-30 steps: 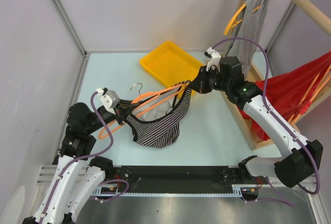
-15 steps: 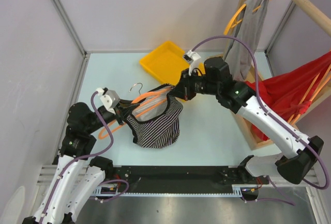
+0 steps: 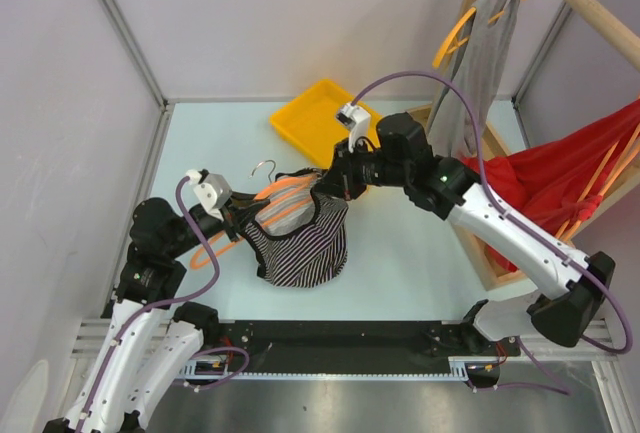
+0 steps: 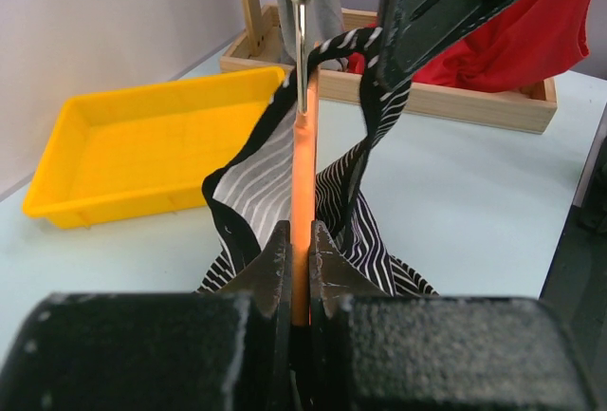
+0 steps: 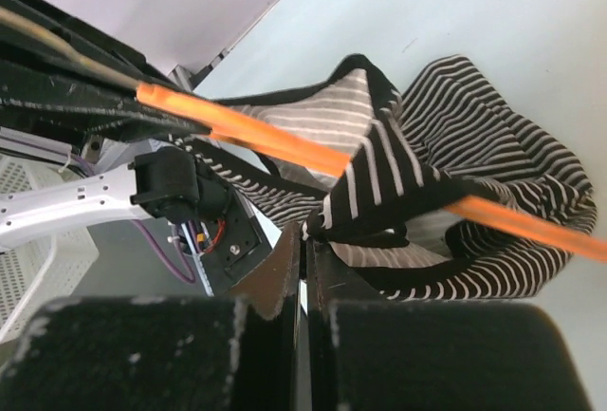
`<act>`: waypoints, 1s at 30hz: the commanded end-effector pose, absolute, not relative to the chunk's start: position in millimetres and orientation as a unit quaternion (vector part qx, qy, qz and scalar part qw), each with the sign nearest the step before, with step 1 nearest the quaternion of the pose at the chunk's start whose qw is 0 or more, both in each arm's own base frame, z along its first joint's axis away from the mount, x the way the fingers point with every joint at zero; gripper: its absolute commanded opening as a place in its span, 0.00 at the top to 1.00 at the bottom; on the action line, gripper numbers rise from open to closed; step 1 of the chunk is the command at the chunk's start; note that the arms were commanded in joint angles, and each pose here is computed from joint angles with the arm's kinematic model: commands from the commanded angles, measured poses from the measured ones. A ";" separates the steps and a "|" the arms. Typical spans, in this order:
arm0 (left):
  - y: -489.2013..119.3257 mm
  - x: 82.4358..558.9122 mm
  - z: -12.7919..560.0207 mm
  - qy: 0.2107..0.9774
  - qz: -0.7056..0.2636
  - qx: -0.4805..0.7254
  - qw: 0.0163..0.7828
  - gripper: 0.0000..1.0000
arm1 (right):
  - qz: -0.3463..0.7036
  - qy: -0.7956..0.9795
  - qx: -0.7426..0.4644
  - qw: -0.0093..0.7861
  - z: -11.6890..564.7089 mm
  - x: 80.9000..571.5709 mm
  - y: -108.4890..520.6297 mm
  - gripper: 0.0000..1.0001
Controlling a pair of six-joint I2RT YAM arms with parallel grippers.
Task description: Place the tank top on the hanger
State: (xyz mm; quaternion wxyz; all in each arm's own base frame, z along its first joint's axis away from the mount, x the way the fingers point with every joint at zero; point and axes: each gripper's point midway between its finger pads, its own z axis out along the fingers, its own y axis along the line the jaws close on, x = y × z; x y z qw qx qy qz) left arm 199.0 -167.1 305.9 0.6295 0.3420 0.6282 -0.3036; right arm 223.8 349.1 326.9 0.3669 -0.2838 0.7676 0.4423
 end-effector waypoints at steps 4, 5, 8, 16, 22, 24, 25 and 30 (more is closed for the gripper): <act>-164.2 200.3 318.5 0.612 -0.295 0.339 0.650 1.00 | 0.427 0.775 -0.257 0.388 326.6 225.8 315.9 1.00; -164.4 199.7 318.5 0.612 -0.296 0.339 0.650 1.00 | 0.423 0.780 -0.254 0.383 321.2 226.6 313.5 0.99; -164.4 199.3 319.1 0.611 -0.295 0.340 0.651 1.00 | 0.418 0.783 -0.258 0.382 317.8 227.5 310.2 0.84; -175.0 186.2 316.7 0.595 -0.324 0.379 0.630 1.00 | 0.376 0.772 -0.324 0.397 327.6 208.1 289.4 0.11; -188.9 166.9 315.4 0.574 -0.372 0.430 0.590 1.00 | 0.340 0.746 -0.373 0.435 342.8 183.5 266.3 0.09; -192.5 161.4 314.1 0.569 -0.389 0.442 0.574 1.00 | 0.344 0.733 -0.384 0.443 349.5 174.5 263.7 0.10; -195.4 150.7 317.0 0.560 -0.409 0.457 0.557 1.00 | 0.342 0.728 -0.398 0.441 347.7 170.8 262.9 0.11; -201.6 131.7 319.9 0.541 -0.455 0.491 0.510 1.00 | 0.351 0.695 -0.452 0.435 345.4 154.8 267.3 0.12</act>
